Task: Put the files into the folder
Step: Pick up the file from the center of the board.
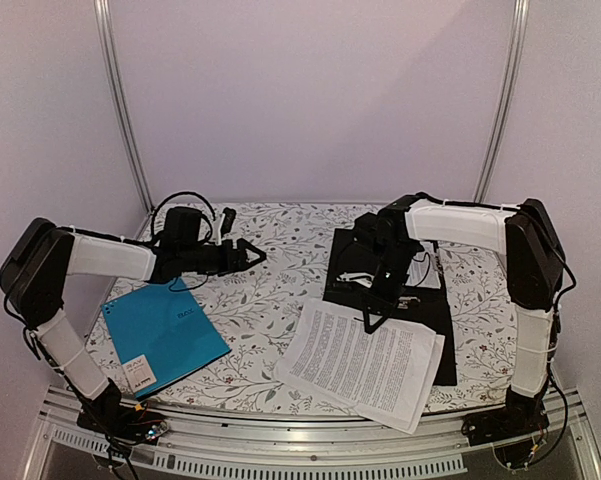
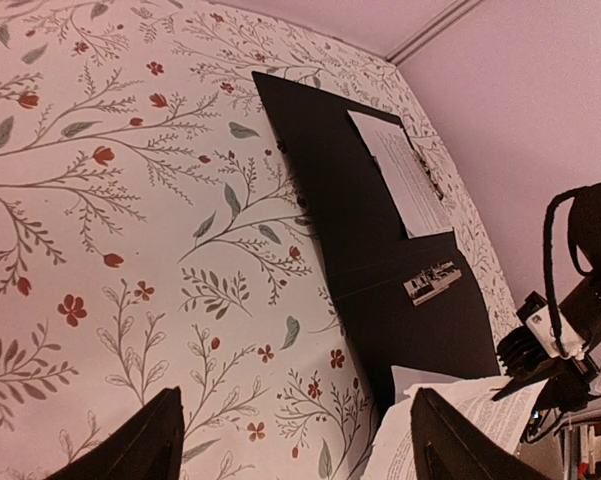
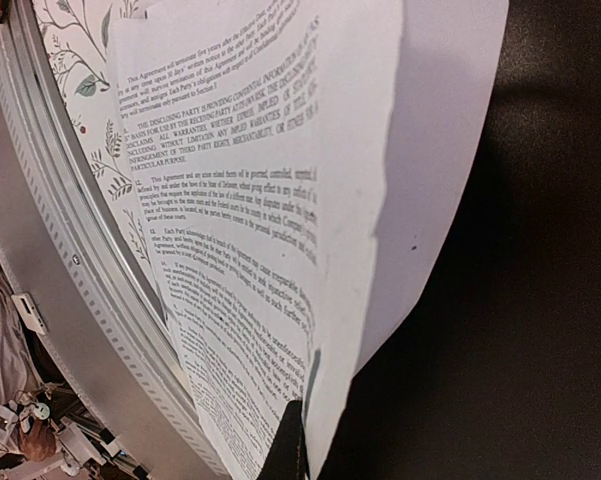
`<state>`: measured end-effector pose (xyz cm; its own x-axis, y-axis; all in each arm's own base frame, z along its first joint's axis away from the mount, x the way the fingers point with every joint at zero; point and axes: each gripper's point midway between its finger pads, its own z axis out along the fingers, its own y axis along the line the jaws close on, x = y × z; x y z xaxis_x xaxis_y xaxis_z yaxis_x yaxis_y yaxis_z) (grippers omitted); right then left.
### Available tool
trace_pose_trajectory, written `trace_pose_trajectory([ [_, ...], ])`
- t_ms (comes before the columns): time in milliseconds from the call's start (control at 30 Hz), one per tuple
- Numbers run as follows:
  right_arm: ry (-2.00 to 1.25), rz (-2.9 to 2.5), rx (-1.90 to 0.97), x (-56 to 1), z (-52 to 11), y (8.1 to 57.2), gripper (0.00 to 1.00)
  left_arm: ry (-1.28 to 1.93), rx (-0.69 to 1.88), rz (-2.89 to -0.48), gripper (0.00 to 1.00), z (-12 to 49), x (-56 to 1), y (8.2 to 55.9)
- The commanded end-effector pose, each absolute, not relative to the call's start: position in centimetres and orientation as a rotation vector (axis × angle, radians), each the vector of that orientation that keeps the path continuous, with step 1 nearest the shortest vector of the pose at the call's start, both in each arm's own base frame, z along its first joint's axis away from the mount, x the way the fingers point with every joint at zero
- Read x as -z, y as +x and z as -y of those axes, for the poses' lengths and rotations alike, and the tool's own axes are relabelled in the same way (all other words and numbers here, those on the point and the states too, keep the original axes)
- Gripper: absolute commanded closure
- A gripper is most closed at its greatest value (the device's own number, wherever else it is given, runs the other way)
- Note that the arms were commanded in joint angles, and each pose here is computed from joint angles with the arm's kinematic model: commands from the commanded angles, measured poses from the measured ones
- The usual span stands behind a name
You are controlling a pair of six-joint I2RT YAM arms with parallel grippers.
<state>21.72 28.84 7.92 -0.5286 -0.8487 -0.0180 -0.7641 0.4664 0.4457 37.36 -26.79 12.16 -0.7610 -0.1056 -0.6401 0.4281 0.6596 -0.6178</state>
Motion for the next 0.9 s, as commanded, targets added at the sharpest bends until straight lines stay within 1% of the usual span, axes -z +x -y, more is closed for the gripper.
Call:
trace_pose_trajectory([
  [0,1.413,2.505,0.59,-7.7,-28.7,22.1,1.0,0.283,1.029,-2.221,0.22,27.5,-11.6,37.0],
  [533,1.435,2.535,0.609,-8.5,-28.8,22.1,1.0,0.341,1.013,-2.228,0.22,28.9,-11.3,36.7],
  [867,1.482,2.638,0.704,-10.2,-29.5,22.9,1.0,0.38,1.025,-2.222,0.22,30.3,-11.2,36.2],
])
